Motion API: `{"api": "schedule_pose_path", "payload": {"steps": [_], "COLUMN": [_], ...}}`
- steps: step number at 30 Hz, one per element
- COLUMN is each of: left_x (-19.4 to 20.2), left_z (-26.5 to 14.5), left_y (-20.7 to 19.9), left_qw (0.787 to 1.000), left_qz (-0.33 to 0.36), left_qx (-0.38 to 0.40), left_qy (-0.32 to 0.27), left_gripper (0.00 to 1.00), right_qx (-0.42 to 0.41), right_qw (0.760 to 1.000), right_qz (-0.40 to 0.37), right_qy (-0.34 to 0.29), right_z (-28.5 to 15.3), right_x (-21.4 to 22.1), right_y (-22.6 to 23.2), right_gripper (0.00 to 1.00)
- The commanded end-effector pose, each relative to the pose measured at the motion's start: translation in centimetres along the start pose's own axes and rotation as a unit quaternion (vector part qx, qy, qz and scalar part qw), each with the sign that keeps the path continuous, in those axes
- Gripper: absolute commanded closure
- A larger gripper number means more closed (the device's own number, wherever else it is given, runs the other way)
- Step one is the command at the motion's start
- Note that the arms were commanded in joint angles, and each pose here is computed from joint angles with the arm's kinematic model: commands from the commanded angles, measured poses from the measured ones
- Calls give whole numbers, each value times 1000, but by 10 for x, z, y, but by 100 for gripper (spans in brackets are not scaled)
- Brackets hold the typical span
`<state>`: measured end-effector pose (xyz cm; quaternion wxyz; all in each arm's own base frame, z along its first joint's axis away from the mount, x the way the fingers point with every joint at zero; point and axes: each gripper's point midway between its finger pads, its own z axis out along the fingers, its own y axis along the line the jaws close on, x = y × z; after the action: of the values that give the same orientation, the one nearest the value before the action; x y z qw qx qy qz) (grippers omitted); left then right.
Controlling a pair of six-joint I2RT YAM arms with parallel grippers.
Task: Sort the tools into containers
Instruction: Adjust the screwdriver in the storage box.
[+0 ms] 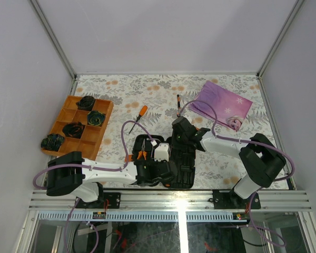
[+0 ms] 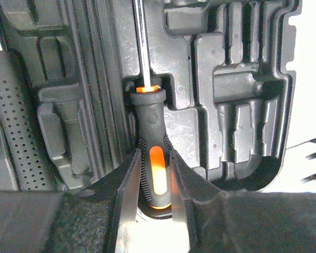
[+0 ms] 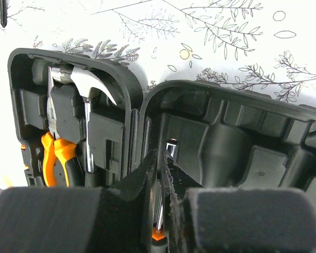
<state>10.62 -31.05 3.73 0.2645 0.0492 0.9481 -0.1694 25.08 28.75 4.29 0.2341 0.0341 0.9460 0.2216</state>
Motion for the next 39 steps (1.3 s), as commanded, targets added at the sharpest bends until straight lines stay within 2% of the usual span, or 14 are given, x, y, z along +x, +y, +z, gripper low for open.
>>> {"api": "schedule_pose_path", "payload": {"steps": [1,14,28,39], "left_x": [55,55,56,59], "left_z": [-1,-1,0,-1], "left_y": [76,75,73,74], "left_qw": [986,986,985,984], "left_qz": [71,72,77,82], "left_qx": [-116,-115,-114,-113], "left_qy": [100,101,103,111], "left_gripper": [85,85,85,87], "right_qx": [7,10,20,70], "right_qw": [1000,999,1000,996], "right_qz": [-7,-9,-16,-45], "right_qy": [-10,-36,-11,14], "right_z": [0,-13,1,1], "right_x": [-8,-17,-8,-2], "right_y": [5,5,2,-15], "right_gripper": [87,88,88,90]}}
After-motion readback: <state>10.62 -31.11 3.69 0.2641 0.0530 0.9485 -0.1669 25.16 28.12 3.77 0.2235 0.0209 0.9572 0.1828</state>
